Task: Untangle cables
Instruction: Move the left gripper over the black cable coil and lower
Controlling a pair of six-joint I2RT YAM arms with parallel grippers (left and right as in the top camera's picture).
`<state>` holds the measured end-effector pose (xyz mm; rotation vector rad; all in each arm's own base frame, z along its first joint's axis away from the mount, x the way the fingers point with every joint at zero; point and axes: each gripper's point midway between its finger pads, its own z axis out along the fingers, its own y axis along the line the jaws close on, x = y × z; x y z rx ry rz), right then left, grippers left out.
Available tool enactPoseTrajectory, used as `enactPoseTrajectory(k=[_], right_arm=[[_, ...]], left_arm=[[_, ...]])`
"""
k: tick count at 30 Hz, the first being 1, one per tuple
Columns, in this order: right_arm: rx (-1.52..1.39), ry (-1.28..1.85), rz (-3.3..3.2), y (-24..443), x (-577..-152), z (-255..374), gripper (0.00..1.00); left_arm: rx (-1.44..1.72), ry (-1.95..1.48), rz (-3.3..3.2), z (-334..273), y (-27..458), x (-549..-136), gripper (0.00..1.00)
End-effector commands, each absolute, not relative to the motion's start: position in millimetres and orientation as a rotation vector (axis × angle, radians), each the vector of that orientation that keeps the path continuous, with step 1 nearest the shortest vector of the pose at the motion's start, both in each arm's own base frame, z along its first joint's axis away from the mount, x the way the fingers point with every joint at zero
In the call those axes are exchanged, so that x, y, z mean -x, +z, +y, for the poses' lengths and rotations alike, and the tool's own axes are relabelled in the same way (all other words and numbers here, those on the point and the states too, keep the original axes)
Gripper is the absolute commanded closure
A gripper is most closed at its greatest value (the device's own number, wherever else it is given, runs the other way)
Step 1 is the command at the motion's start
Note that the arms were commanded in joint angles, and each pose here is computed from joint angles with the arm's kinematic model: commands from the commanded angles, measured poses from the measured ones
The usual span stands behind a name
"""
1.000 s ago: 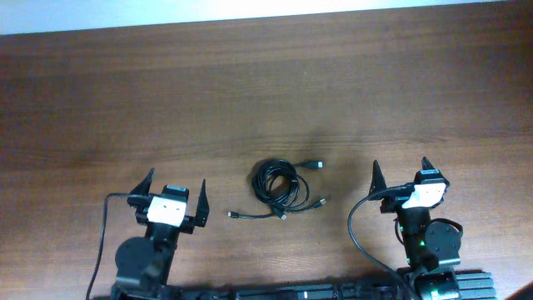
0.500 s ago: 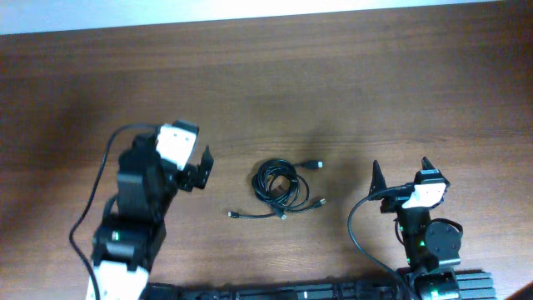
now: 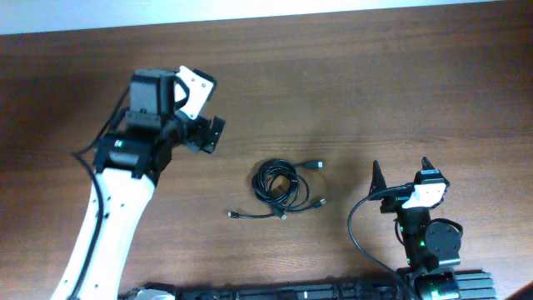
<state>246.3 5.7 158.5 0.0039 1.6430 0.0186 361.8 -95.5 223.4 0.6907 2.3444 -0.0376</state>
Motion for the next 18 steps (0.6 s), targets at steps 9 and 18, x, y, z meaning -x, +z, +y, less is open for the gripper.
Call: enactPoseTrajectory(k=[9,18], right_arm=[[0.002,0.014,1.648,156,-246,6,0.01],[0.003,0.014,1.648,156,-246,6,0.01]], left_arm=[[-0.963,-0.131,2.367,-158,210,-341,0.01],[-1.037,-0.311,2.383,-178,207,-318,0.01]])
